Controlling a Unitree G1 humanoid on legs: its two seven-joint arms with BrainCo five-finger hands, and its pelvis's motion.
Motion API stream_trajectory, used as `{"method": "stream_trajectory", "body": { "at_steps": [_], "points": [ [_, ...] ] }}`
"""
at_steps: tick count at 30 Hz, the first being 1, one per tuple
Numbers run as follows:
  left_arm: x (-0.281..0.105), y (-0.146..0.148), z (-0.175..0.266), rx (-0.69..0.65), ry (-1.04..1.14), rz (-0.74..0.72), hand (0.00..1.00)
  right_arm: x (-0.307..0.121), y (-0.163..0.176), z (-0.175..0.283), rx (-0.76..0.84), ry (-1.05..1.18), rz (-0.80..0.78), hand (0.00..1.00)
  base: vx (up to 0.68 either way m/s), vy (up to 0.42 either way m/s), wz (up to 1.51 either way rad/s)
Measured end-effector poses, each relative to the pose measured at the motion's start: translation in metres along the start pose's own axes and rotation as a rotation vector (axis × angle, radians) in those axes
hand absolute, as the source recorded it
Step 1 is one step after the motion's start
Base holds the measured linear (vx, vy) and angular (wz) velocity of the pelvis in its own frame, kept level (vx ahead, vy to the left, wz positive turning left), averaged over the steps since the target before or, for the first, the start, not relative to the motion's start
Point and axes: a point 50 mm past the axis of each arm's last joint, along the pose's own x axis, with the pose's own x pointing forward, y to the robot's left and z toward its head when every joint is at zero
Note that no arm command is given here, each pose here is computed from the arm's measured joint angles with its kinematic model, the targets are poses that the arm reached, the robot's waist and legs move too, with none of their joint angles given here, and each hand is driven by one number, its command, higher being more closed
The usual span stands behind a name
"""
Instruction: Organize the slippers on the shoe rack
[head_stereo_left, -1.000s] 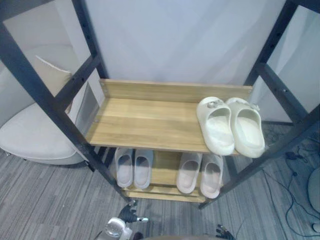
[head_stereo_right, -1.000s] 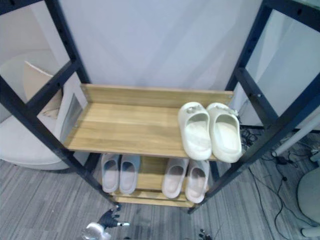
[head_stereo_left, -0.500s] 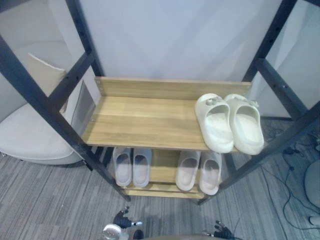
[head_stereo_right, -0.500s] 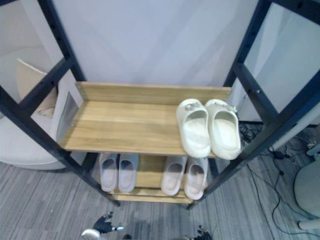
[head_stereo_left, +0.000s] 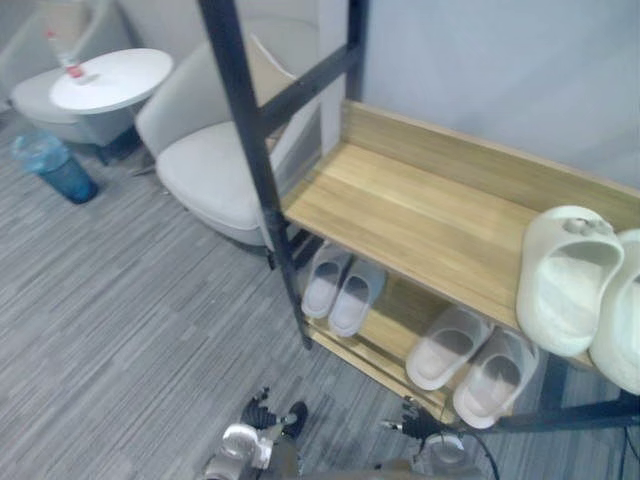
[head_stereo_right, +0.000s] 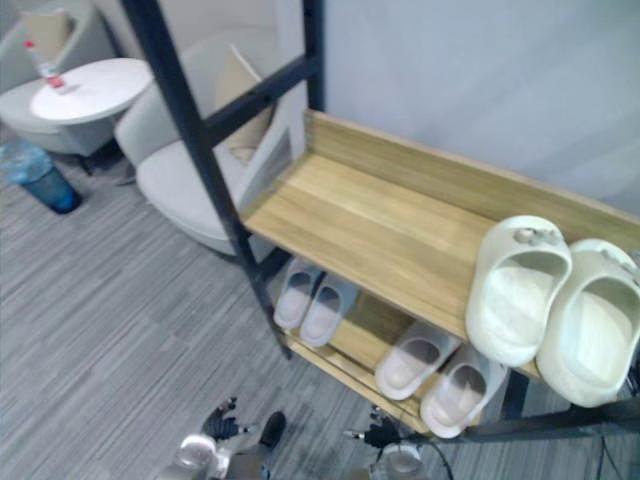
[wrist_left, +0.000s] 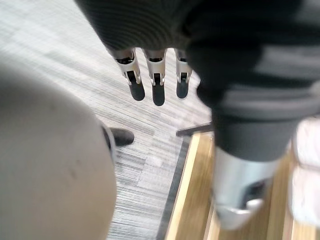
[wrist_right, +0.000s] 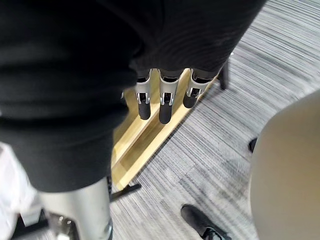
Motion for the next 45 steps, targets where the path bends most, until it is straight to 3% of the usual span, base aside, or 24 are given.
{"method": "stream_trajectory", "body": {
  "at_steps": [24, 30, 37, 45],
  "points": [
    [0.002, 0.005, -0.005, 0.019, 0.033, 0.002, 0.0, -0.002, 0.004, 0.008, 0.053, -0.062, 0.008, 0.0, 0.06, 0.05, 0.87],
    [0.0, -0.004, 0.0, -0.198, 0.013, 0.043, 0.0, -0.002, 0.008, 0.005, 0.018, -0.035, 0.031, 0.0, 0.44, -0.095, 0.9],
    [0.001, -0.011, 0.005, -0.176, -0.003, 0.008, 0.0, -0.004, 0.001, 0.0, 0.03, -0.027, 0.011, 0.0, 0.34, 0.025, 0.71],
    [0.001, 0.002, -0.003, -0.166, 0.021, 0.04, 0.0, -0.003, 0.009, -0.003, 0.014, -0.001, 0.037, 0.0, 0.46, 0.128, 0.71]
  ]
}}
